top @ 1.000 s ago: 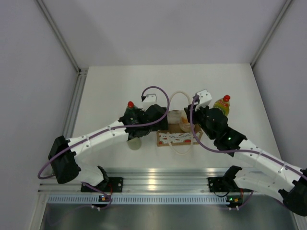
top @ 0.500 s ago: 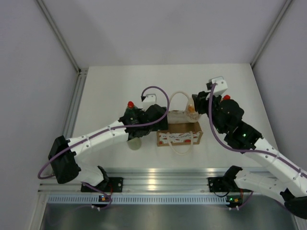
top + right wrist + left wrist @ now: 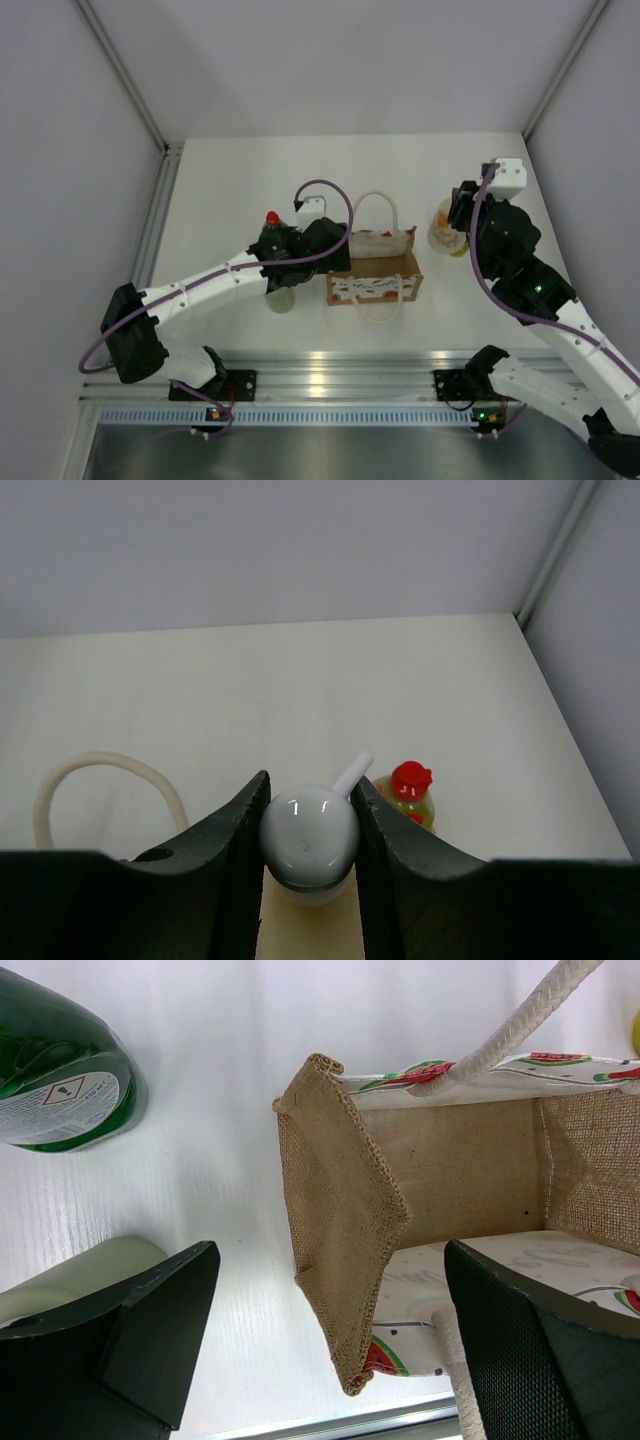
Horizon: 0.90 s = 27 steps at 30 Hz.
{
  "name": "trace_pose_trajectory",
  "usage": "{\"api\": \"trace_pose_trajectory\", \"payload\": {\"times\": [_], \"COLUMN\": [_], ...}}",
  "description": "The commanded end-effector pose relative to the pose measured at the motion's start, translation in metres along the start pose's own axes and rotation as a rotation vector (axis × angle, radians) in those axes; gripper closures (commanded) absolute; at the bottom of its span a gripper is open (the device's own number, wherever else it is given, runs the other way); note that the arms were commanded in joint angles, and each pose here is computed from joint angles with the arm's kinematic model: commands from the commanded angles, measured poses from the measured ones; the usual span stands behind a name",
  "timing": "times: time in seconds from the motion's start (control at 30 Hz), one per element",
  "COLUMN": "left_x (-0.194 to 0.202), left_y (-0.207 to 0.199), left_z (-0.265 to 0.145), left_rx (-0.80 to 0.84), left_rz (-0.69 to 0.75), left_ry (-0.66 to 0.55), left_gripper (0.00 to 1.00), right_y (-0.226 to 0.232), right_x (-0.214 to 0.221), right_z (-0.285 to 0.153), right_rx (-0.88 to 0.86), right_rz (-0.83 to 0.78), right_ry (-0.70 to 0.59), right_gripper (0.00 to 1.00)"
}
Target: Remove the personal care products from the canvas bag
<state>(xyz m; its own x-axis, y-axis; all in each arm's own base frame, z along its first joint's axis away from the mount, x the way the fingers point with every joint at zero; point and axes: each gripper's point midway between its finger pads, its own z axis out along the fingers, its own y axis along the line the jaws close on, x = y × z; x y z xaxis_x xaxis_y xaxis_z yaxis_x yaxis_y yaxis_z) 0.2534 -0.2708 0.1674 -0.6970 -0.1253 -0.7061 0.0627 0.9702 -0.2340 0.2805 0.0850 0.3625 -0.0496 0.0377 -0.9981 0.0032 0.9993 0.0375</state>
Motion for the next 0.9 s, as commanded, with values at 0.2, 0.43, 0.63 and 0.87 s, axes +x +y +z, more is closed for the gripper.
{"api": "trace_pose_trajectory", "payload": {"times": [0.2,0.43,0.63,0.87], "left_x": [-0.007,-0.009,-0.009,-0.007], "left_y": [0.0,0.0,-0.001,-0.001], "left_z": [-0.002,-0.004,-0.004,-0.003], "left_rx": [0.006,0.01,0.012,0.013], "left_rz": [-0.022,-0.022,-0.018,-0.015], "left_ry": [-0.041,-0.046,-0.044,-0.039], "left_gripper": [0.02,0.02,0.02,0.02], "right_y": [-0.061,-0.07,-0.072,-0.075], "right_x": [0.01,0.046,0.079,0.126], "right_z": [0.007,0.02,0.027,0.032], "right_rx": [0.235,0.236,0.236,0.245], "right_rz": [0.147,0.148,0.135,0.15], "right_ry": [-0.057,-0.077,-0.082,-0.051], "right_gripper": [1.0,1.0,1.0,1.0]}}
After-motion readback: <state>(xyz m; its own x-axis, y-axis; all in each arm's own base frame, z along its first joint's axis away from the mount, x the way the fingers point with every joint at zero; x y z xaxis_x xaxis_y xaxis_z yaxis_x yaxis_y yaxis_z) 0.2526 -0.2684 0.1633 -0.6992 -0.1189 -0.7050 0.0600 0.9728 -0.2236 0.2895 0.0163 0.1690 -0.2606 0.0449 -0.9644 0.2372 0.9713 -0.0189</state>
